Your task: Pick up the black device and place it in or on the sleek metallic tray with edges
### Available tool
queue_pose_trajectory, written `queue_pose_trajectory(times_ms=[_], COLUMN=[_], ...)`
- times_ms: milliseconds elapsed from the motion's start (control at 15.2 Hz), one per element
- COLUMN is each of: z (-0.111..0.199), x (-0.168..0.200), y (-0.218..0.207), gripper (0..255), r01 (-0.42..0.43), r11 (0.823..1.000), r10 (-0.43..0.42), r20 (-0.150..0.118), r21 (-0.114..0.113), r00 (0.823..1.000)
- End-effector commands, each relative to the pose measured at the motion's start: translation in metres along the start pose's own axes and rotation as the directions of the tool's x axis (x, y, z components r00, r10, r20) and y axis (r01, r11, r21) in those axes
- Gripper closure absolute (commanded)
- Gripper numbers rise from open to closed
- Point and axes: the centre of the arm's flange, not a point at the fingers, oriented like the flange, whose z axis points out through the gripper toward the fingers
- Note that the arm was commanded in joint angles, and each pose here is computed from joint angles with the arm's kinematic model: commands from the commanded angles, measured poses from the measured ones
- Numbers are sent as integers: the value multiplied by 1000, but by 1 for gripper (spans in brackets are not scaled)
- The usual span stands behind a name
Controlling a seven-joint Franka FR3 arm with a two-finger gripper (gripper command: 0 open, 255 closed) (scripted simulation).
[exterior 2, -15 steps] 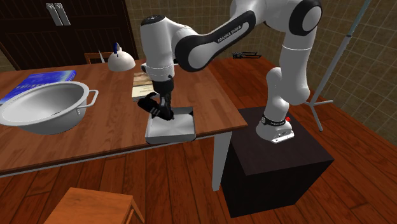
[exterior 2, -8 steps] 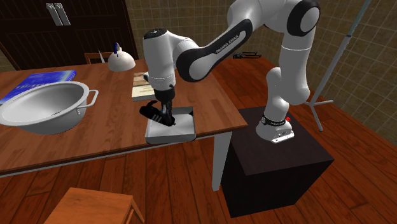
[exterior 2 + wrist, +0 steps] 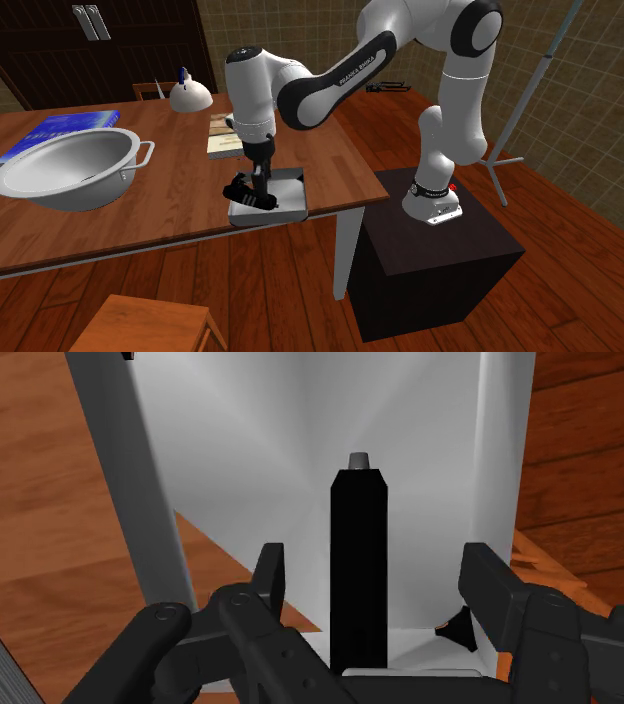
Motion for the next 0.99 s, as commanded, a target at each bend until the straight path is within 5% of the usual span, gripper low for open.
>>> queue_pose_trajectory(times_ms=[0,198,462,924], z=[0,0,-50,-50], x=[0,0,0,0], y=[0,0,0,0], gripper=[0,0,0,0], r01=[0,0,0,0], r11=[1000,1000,1000,1000], r10=[0,0,0,0], r20=[0,0,0,0], r21=[0,0,0,0], r00=[1000,1000,1000,1000])
